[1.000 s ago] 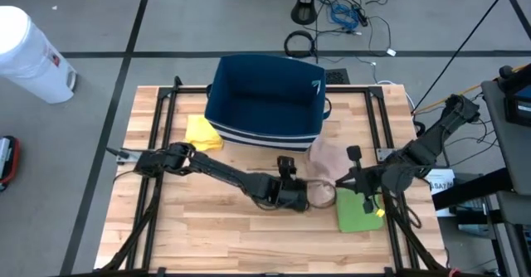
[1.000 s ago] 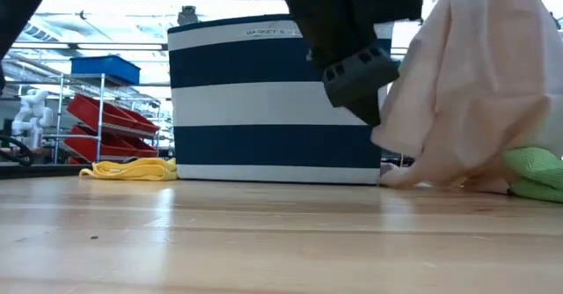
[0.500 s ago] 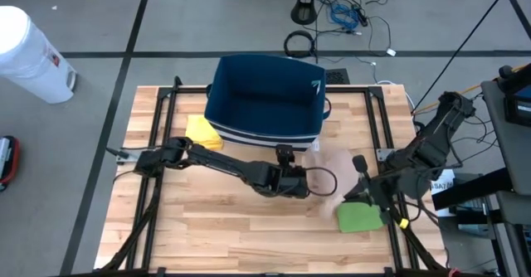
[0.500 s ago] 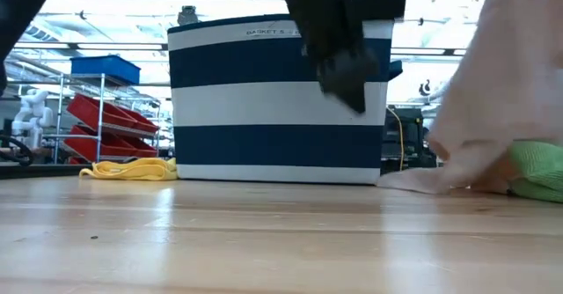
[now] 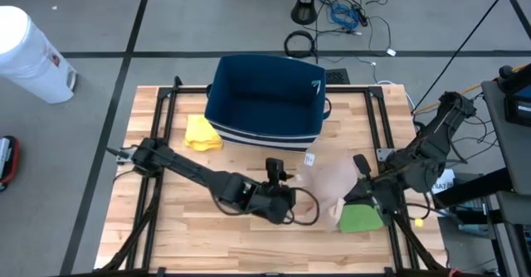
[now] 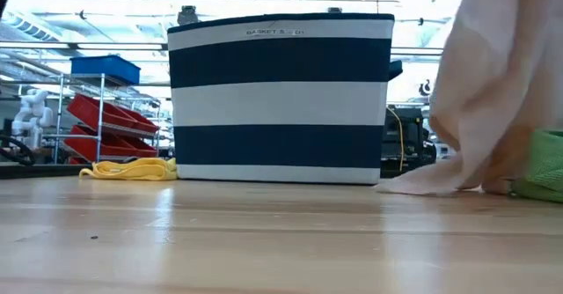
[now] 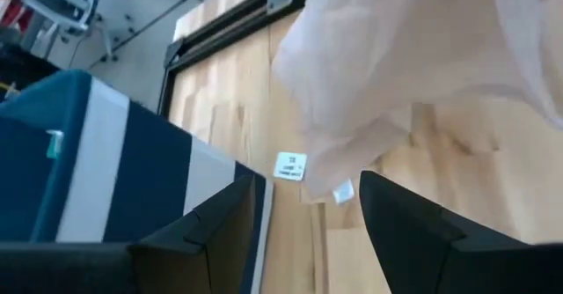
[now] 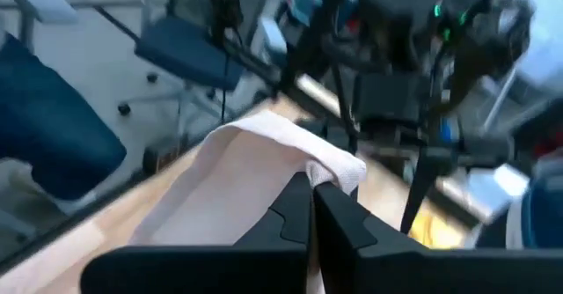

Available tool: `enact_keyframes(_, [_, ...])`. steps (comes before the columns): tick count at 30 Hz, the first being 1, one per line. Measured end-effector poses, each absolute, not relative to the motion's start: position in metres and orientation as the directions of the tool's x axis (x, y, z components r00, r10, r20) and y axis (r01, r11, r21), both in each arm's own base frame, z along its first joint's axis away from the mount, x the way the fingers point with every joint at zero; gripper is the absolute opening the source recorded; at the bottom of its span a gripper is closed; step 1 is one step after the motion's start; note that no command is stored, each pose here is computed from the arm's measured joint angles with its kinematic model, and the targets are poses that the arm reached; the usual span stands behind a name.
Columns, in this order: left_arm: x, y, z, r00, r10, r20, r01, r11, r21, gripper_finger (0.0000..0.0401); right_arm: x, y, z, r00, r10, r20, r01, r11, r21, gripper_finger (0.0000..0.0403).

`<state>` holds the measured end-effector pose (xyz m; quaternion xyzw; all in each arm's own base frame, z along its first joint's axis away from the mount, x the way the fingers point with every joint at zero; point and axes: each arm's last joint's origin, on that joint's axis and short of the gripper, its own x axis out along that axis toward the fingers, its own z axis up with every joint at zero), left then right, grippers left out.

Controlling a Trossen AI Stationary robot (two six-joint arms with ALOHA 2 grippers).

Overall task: Fold towel
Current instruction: Fold the light pink towel

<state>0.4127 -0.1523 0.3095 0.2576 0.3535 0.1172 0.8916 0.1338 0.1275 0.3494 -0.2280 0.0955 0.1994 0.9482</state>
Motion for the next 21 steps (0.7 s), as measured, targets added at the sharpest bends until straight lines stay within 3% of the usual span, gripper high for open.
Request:
enact_keyframes(10, [0.397, -0.178, 0.317, 0.75, 0.368, -0.55, -0.019, 0.842, 0.538, 0.0213, 0.133, 0.137, 0.377, 0.816, 0.579, -0.006, -0.484, 0.675, -0.557, 0.0])
enact_keyframes(14, [0.395, -0.178, 0.316, 0.739, 0.374, -0.56, -0.033, 0.851, 0.524, 0.0213, 0.131, 0.139, 0.386, 0.731, 0.677, 0.084, -0.509, 0.623, -0.594, 0.0])
enact_keyframes(18, [0.395, -0.178, 0.315, 0.737, 0.377, -0.561, -0.038, 0.852, 0.522, 0.0213, 0.129, 0.141, 0.39, 0.67, 0.732, 0.124, -0.525, 0.585, -0.618, 0.0])
enact_keyframes(21, [0.396, -0.176, 0.315, 0.735, 0.381, -0.561, -0.042, 0.851, 0.523, 0.0213, 0.132, 0.14, 0.389, 0.687, 0.717, 0.117, -0.512, 0.592, -0.622, 0.0])
